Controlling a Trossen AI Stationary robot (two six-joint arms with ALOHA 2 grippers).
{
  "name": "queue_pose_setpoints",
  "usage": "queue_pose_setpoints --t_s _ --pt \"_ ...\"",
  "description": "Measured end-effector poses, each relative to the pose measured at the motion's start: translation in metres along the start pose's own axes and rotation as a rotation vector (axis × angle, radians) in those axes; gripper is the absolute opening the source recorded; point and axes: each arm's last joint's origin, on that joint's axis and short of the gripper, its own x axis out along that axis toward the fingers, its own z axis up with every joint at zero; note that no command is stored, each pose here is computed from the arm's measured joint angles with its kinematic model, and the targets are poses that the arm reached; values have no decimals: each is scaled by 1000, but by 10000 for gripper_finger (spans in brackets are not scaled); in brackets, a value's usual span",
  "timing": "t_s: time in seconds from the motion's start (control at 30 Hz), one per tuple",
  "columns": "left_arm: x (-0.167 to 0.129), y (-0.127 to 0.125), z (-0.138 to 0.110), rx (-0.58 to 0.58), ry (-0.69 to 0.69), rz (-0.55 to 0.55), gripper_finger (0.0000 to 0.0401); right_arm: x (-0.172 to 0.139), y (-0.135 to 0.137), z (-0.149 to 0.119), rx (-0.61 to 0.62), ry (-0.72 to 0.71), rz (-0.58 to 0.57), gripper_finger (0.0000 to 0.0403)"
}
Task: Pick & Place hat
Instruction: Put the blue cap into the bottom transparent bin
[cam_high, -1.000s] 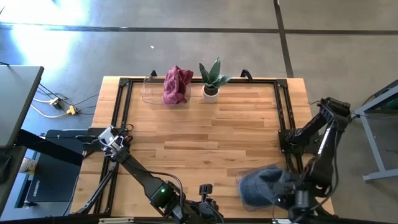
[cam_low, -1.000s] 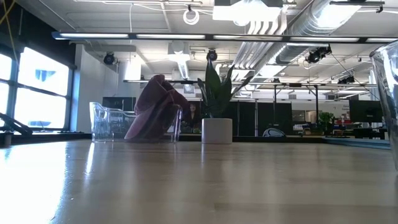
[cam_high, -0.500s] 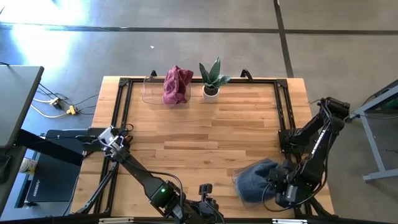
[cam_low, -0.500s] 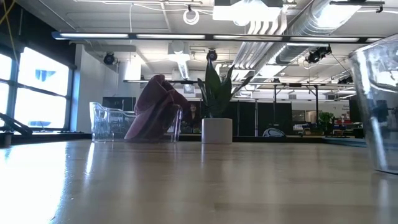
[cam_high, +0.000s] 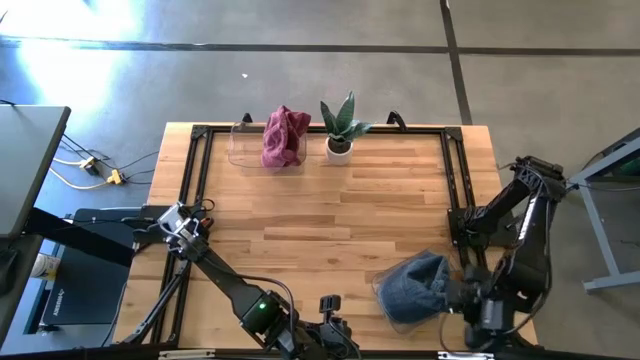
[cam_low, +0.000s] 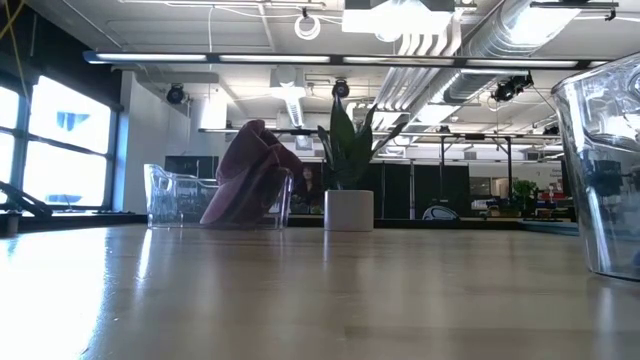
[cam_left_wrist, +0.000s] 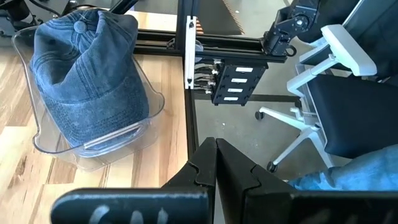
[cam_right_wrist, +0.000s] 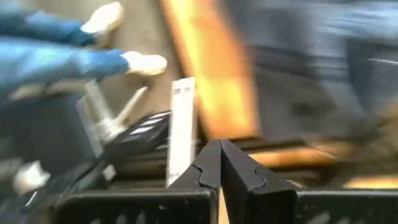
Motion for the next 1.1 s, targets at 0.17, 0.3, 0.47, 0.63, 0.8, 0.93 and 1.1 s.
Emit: queue_pose_setpoints --t_s 0.17,0.3,0.47,0.63,0.8,0.93,1.1 --pt "0 0 0 14 0 0 0 15 7 -6 -213 -34 82 0" --pt "0 0 0 25 0 0 0 48 -15 -1 -159 -5 -48 0" --pt "0 0 0 25 4 -9 0 69 -36 9 -99 -15 -145 0" --pt "0 0 0 24 4 -10 0 70 -42 18 -105 -118 -197 0" --pt "0 0 0 24 5 -10 0 74 -47 24 -83 -150 -224 0" --pt "0 0 0 24 5 -11 0 67 -35 28 -68 -203 -146 0" --pt "1 5 -6 -62 91 -6 0 56 -22 32 -107 -282 -72 0"
